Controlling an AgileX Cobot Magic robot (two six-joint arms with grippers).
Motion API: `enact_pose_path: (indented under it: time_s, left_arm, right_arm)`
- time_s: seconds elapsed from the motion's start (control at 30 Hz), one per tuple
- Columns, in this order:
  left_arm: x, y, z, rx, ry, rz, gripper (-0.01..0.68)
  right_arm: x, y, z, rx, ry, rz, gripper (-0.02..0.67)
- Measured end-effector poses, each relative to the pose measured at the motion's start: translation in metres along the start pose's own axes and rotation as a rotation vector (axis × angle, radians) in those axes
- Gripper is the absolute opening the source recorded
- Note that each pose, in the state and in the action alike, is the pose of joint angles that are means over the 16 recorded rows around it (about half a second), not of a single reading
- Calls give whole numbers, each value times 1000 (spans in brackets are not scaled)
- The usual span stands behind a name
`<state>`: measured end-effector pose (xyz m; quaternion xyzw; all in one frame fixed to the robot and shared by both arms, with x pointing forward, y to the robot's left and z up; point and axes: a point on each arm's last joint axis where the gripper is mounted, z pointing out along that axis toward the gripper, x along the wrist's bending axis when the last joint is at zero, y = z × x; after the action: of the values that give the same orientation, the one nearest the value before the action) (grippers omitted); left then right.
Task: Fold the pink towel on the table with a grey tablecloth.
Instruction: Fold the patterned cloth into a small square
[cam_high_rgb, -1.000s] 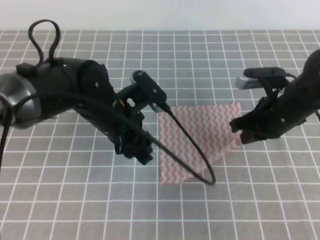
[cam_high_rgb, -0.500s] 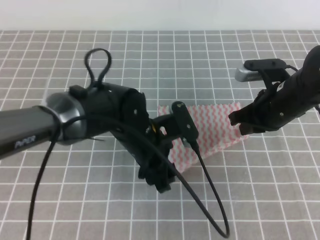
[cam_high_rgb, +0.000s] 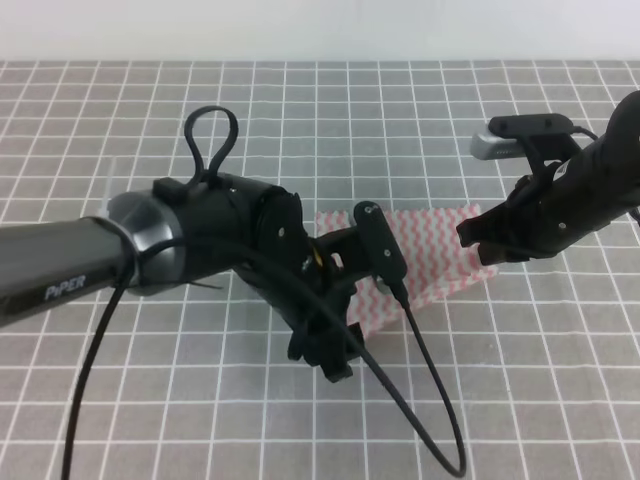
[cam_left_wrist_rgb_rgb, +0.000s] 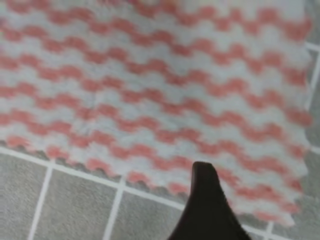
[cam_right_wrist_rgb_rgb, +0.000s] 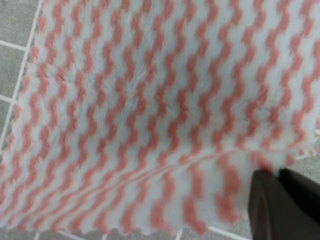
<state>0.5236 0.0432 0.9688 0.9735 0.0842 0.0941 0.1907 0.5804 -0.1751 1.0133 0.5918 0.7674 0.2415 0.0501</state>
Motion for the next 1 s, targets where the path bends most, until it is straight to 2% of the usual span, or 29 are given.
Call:
enact_pose_path:
  time_s: [0.2, 0.3, 0.43, 0.77, 0.83, 1.0]
  left_arm:
    - [2, 0, 6, -8, 13, -9, 432]
    - [3, 0, 8, -12, 25, -25, 405]
    - [5, 0, 11, -11, 44, -43, 325]
    - [11, 2, 10, -37, 108, -73, 71]
    - [12, 3, 10, -42, 117, -70, 36]
    - [14, 4, 12, -61, 134, -74, 6]
  right_arm:
    - [0, 1, 0, -9, -1, 0, -16]
    - [0, 1, 0, -11, -2, 0, -16]
    - [0, 1, 1, -10, -3, -1, -16]
    - [-1, 1, 1, -11, -7, -6, -16]
    - [-1, 1, 1, -10, -8, -7, -16]
    - [-1, 1, 2, -7, -10, -8, -16]
